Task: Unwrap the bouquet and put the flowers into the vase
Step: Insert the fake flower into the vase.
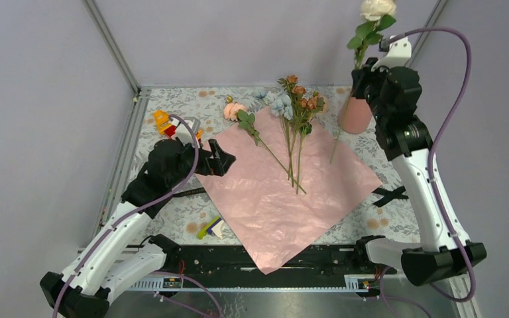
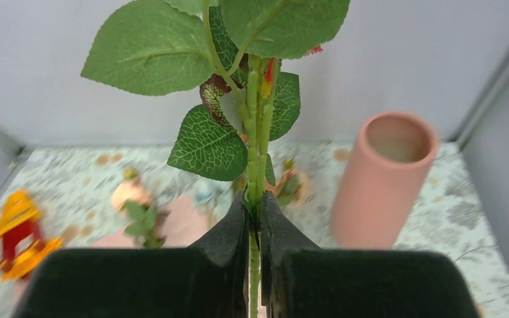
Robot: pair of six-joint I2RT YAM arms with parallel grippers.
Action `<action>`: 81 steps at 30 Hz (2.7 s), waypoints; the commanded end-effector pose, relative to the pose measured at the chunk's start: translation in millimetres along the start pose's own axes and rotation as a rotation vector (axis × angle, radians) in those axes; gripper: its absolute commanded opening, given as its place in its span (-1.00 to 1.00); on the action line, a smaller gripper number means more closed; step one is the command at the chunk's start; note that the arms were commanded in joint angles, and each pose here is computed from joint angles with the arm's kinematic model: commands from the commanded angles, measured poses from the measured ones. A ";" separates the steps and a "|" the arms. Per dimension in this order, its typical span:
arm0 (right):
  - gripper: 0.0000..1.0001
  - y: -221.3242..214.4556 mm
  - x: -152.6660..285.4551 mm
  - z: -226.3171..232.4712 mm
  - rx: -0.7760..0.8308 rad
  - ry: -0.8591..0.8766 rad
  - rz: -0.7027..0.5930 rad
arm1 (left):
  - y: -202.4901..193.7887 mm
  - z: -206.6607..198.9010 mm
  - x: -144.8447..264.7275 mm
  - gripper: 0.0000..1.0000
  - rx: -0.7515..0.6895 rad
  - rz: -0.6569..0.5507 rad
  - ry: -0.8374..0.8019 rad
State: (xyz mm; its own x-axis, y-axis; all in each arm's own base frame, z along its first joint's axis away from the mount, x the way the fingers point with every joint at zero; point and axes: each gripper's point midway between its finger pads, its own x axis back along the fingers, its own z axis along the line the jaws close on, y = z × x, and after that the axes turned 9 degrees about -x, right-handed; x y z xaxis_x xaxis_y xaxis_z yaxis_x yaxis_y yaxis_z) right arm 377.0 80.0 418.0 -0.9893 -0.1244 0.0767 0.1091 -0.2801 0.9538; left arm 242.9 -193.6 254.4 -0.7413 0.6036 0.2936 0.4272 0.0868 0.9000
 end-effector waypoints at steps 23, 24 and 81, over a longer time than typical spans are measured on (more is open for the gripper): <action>-1.00 250.9 -58.2 -85.7 0.115 -0.257 -0.752 | 7.9 108.8 20.1 0.97 -0.101 0.064 0.331; -1.00 251.7 -61.9 -86.9 0.116 -0.257 -0.749 | 7.7 109.5 20.2 0.98 -0.100 0.065 0.333; -0.03 -17.7 -157.2 -180.7 0.122 -0.342 -0.224 | 1.0 108.2 13.5 0.97 -0.078 0.093 0.289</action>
State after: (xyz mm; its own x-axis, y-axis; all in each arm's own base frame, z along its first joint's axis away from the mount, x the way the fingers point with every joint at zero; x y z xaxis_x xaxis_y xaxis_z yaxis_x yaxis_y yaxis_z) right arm 558.1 -67.7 292.6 -0.9628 0.2660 0.0483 0.0059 -0.1581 0.9874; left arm 285.6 -97.0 216.6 -0.8109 0.3329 0.4813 0.5023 -0.0259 0.8643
